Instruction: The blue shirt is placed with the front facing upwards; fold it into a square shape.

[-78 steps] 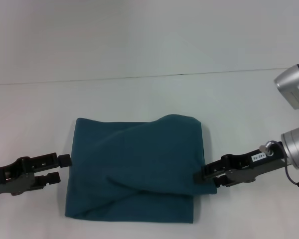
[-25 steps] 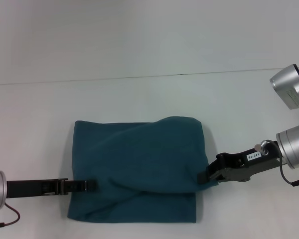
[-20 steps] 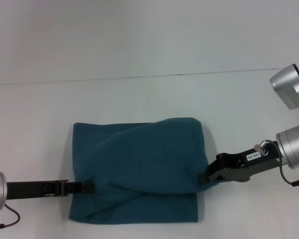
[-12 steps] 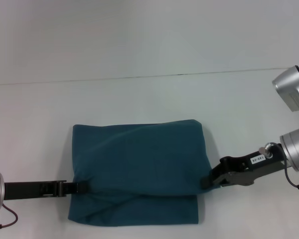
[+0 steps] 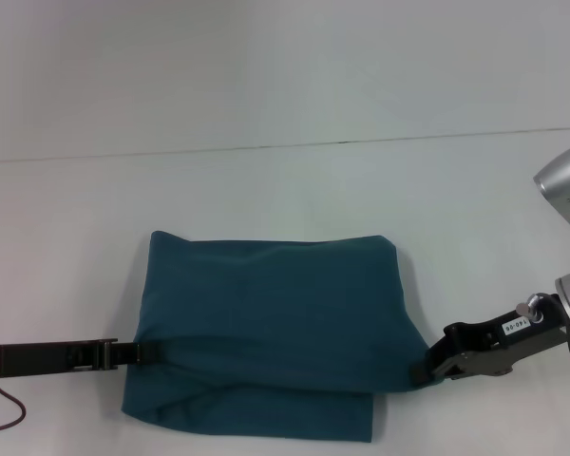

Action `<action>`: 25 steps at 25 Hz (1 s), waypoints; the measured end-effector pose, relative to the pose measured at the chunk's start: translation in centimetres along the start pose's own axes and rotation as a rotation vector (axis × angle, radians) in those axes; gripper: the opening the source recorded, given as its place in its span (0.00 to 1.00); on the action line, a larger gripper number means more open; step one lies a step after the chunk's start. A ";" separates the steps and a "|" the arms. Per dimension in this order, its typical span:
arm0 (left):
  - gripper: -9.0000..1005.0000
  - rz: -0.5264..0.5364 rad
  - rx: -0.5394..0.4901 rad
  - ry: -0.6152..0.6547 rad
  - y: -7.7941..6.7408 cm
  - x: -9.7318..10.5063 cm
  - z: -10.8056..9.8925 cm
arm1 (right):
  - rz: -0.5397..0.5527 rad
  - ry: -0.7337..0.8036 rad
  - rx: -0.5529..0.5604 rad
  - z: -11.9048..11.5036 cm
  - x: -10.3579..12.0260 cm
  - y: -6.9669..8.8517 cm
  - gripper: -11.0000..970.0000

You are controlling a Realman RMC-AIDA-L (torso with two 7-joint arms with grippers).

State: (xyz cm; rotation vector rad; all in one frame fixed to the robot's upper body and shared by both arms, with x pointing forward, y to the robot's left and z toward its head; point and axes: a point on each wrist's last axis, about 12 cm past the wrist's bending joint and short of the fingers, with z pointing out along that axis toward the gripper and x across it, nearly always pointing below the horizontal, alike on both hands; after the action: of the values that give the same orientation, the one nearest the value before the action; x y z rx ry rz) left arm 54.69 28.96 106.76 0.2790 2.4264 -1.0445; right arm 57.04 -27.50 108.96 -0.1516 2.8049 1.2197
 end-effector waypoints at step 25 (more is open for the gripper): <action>0.46 -0.045 0.000 -0.148 1.3 0.5 -3.7 | 0.019 -0.071 -0.011 -2.4 -0.8 -0.4 0.22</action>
State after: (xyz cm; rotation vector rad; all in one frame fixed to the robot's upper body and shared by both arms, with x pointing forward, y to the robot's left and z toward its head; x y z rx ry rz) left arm 53.45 32.53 107.89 0.1423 2.3092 -1.0464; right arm 57.80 -29.49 110.34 -0.0801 2.7455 1.2199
